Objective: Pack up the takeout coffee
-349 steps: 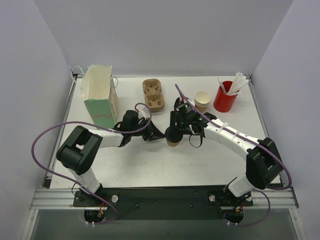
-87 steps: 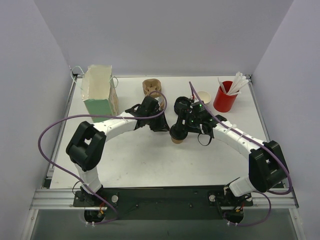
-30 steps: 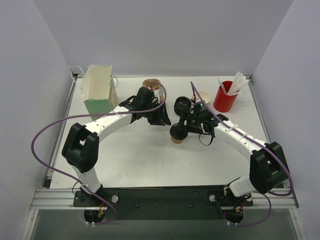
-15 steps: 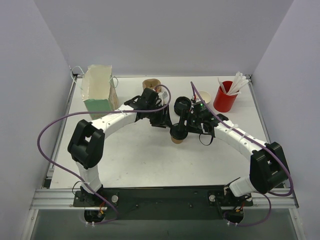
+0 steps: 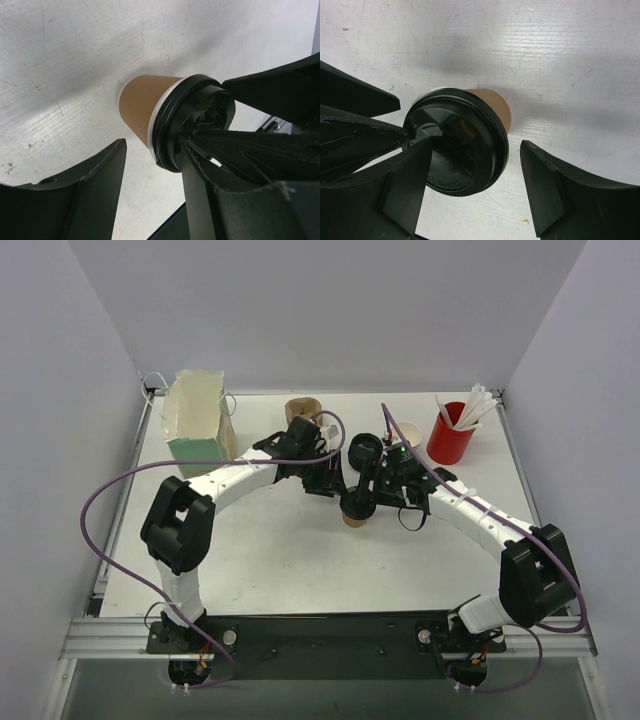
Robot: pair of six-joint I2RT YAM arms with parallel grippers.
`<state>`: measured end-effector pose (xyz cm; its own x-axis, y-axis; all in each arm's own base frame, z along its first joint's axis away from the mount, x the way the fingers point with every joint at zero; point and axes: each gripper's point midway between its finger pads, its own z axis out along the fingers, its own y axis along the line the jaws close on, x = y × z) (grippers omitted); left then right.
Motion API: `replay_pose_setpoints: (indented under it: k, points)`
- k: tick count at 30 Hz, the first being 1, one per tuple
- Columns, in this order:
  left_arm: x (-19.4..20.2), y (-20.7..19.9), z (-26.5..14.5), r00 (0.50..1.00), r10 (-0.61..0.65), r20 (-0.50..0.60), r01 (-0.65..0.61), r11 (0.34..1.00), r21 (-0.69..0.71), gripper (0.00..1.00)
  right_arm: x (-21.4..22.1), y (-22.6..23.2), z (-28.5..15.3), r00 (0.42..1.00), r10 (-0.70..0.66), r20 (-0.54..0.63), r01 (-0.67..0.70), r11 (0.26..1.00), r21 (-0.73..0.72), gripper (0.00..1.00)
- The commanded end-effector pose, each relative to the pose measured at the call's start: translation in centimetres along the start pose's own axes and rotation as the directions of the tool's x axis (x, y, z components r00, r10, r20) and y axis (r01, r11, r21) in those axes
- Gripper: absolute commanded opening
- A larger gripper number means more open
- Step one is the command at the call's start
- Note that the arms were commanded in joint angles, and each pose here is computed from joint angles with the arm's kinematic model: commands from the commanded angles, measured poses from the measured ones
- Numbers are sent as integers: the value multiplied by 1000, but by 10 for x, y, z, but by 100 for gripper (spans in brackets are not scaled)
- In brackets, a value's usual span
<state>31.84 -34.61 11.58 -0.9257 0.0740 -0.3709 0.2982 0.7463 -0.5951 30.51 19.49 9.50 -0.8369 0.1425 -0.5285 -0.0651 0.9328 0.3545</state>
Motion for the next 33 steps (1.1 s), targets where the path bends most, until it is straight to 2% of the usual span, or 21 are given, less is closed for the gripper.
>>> replay_pose_setpoints:
  k: [1,15,33]
  points:
    - [-17,-11,-1,999,34,41,-35,999,19,56,-19,4,-15,998,5,55,-5,1000,-1,66]
    - [-27,-17,-3,994,26,110,-29,999,25,51,-21,1,-24,997,12,71,-12,1000,9,66]
    - [-20,-16,-1,993,28,111,-29,1000,11,47,-12,-5,-14,994,89,66,-88,996,-18,59]
